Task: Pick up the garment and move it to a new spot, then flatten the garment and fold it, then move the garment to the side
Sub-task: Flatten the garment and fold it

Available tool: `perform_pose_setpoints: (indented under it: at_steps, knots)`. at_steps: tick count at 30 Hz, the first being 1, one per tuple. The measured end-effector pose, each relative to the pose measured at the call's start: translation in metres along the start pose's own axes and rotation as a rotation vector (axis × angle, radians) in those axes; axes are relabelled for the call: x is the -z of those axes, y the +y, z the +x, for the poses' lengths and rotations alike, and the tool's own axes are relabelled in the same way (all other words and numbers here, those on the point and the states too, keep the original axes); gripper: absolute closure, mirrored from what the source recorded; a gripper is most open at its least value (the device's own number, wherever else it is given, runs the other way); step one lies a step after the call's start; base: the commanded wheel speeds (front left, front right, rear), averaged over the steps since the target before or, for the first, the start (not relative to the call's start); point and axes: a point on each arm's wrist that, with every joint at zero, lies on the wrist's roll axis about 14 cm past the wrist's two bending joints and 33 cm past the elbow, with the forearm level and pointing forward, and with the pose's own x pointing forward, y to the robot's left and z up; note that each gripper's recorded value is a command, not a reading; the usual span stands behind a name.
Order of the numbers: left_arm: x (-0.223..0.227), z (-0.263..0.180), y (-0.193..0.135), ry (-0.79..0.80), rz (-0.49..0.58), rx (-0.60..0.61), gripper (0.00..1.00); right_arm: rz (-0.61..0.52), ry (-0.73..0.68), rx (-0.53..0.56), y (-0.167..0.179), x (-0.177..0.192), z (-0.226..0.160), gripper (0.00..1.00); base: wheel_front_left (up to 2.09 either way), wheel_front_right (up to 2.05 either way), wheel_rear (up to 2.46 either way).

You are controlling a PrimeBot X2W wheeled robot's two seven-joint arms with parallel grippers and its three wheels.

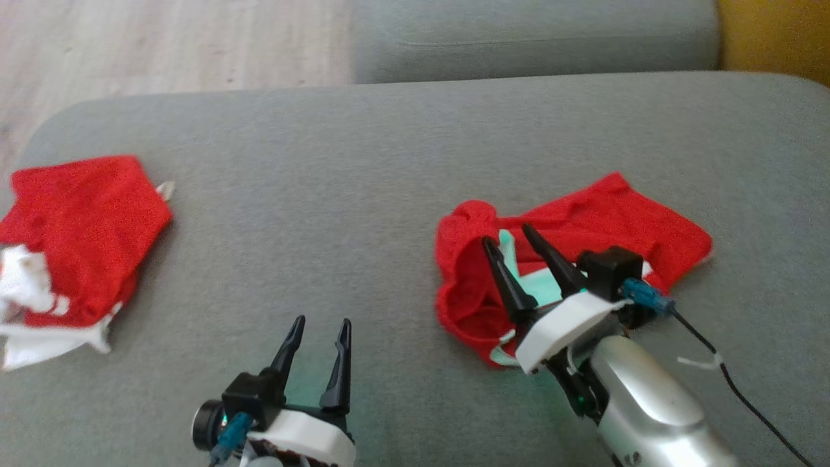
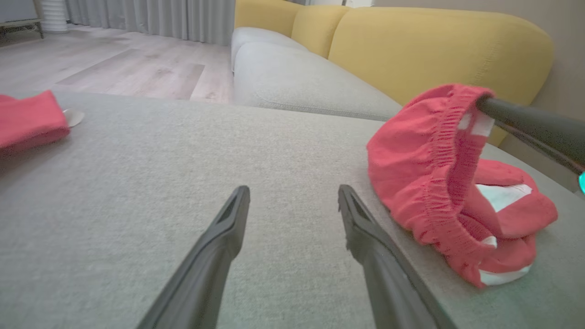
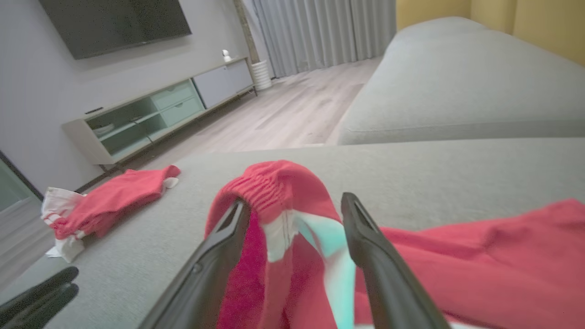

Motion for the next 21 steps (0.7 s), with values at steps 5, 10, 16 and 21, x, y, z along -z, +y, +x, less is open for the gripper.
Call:
perform_pose_setpoints:
  at_steps: [5, 10, 16, 21]
  knots:
    - [-0.001, 0.013, -0.016, 0.004, 0.01, 0.054, 0.0, 0.008, 0.015, 0.067, -0.02, 0.008, -0.017, 0.0, 0.0, 0.0, 0.0]
    - [-0.005, 0.011, -0.013, -0.007, 0.003, 0.044, 0.0, 0.0, 0.034, 0.007, 0.0, 0.014, -0.013, 0.0, 0.0, 0.0, 0.0]
    - [-0.006, 0.01, -0.012, -0.013, 0.003, 0.041, 0.0, 0.012, 0.007, 0.041, -0.007, 0.009, -0.016, 0.0, 0.0, 0.0, 0.0]
    - [-0.014, 0.019, -0.033, -0.032, -0.022, 0.106, 0.0, 0.019, -0.013, 0.141, -0.035, 0.009, -0.034, 0.0, 0.0, 0.0, 0.0]
